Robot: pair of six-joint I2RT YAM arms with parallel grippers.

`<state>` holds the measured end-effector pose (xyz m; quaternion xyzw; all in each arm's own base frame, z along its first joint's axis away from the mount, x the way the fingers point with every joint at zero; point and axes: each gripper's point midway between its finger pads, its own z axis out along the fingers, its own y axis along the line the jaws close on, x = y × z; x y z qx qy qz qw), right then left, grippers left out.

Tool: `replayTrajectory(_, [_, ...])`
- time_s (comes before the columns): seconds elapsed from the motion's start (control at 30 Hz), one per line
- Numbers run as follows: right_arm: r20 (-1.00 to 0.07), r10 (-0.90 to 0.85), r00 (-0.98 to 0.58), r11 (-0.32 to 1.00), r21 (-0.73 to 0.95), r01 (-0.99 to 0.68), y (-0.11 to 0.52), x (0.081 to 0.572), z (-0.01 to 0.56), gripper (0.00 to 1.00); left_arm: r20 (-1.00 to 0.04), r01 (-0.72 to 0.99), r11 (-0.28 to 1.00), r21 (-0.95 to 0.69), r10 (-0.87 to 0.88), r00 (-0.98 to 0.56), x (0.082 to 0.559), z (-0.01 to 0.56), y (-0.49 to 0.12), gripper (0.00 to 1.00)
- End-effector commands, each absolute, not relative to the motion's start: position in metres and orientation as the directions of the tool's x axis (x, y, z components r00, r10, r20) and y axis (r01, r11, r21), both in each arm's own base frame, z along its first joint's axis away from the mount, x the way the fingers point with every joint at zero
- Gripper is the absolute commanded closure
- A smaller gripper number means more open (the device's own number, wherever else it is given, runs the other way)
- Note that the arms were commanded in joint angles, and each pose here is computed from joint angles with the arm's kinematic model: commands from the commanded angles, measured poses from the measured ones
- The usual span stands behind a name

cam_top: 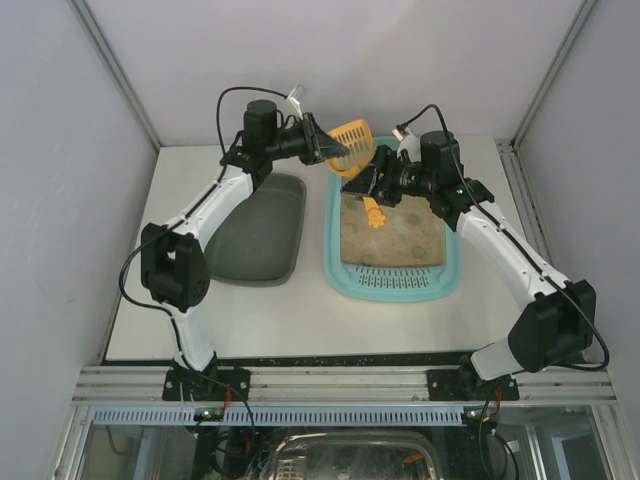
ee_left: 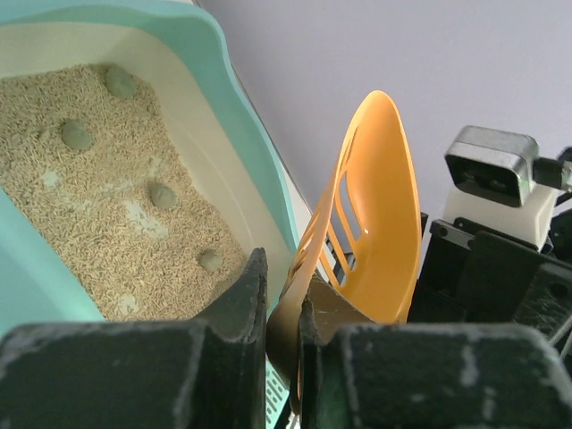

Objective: Clean the litter box

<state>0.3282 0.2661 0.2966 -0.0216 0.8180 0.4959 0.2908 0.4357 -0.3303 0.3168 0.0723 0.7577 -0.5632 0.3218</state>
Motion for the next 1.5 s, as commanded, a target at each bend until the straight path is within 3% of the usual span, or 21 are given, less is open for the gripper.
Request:
replayTrajectory(0.0, [-0.520,0.271,-0.810,0.439,0.815,-0.377,0.276,0.335,0.320,0.48,-0.620,0.548,0.299,-0.781,-0.275,-0.735,0.416,0.361,-0.332,1.00])
replayTrajectory(0.07, [-0.514,0.262,-0.817,0.436,0.818,-0.374,0.277,0.334,0.318,0.58,-0.625,0.550,0.303,-0.778,-0.283,-0.728,0.417,0.364,-0.331,1.00])
replayTrajectory(0.33, [-0.503,0.238,-0.831,0.430,0.822,-0.374,0.278,0.330,0.313,0.44,-0.641,0.567,0.302,-0.766,-0.300,-0.706,0.423,0.375,-0.331,1.00])
replayTrajectory(0.5, [-0.491,0.224,-0.842,0.427,0.826,-0.368,0.278,0.325,0.302,0.48,-0.647,0.569,0.312,-0.761,-0.303,-0.700,0.426,0.375,-0.331,1.00])
replayTrajectory(0.63, [-0.481,0.220,-0.849,0.432,0.828,-0.357,0.278,0.324,0.295,0.62,-0.661,0.576,0.326,-0.749,-0.309,-0.684,0.427,0.378,-0.329,0.99])
replayTrajectory(0.7, [-0.475,0.218,-0.853,0.438,0.828,-0.349,0.277,0.324,0.290,0.81,-0.665,0.576,0.334,-0.746,-0.315,-0.678,0.426,0.381,-0.327,0.97])
replayTrajectory(0.73, [-0.469,0.217,-0.856,0.444,0.828,-0.341,0.276,0.323,0.286,0.96,-0.664,0.572,0.342,-0.746,-0.315,-0.678,0.425,0.380,-0.326,0.97])
replayTrajectory(0.87, [-0.448,0.237,-0.862,0.490,0.821,-0.292,0.270,0.323,0.277,1.00,-0.654,0.555,0.352,-0.754,-0.321,-0.685,0.424,0.377,-0.321,0.94])
replayTrajectory(0.93, [-0.438,0.268,-0.858,0.544,0.804,-0.240,0.259,0.320,0.277,1.00,-0.640,0.536,0.355,-0.766,-0.336,-0.691,0.427,0.377,-0.316,0.84])
replayTrajectory(0.97, [-0.433,0.274,-0.859,0.583,0.785,-0.210,0.252,0.318,0.276,1.00,-0.628,0.521,0.358,-0.775,-0.344,-0.698,0.428,0.377,-0.314,0.70])
replayTrajectory(1.0, [-0.428,0.273,-0.861,0.627,0.759,-0.179,0.245,0.316,0.274,1.00,-0.610,0.494,0.367,-0.788,-0.356,-0.708,0.430,0.375,-0.310,0.46])
replayTrajectory(1.03, [-0.418,0.266,-0.868,0.673,0.725,-0.143,0.236,0.312,0.270,1.00,-0.589,0.459,0.384,-0.801,-0.366,-0.721,0.433,0.373,-0.306,0.13])
replayTrajectory(1.07, [-0.411,0.251,-0.876,0.711,0.692,-0.120,0.229,0.308,0.266,1.00,-0.574,0.434,0.396,-0.809,-0.373,-0.729,0.434,0.371,-0.302,0.01])
replayTrajectory(1.17, [-0.364,0.193,-0.911,0.824,0.565,-0.052,0.202,0.293,0.241,1.00,-0.577,0.442,0.389,-0.808,-0.373,-0.727,0.432,0.379,-0.291,0.00])
replayTrajectory(1.3, [-0.355,0.153,-0.922,0.856,0.514,-0.056,0.193,0.296,0.210,1.00,-0.584,0.318,0.536,-0.782,-0.451,-0.675,0.450,0.359,-0.260,0.00])
replayTrajectory(1.47, [-0.259,0.089,-0.962,0.858,0.510,-0.058,0.199,0.316,0.167,1.00,-0.428,-0.103,0.643,-0.759,-0.612,-0.665,0.450,0.284,-0.228,0.00])
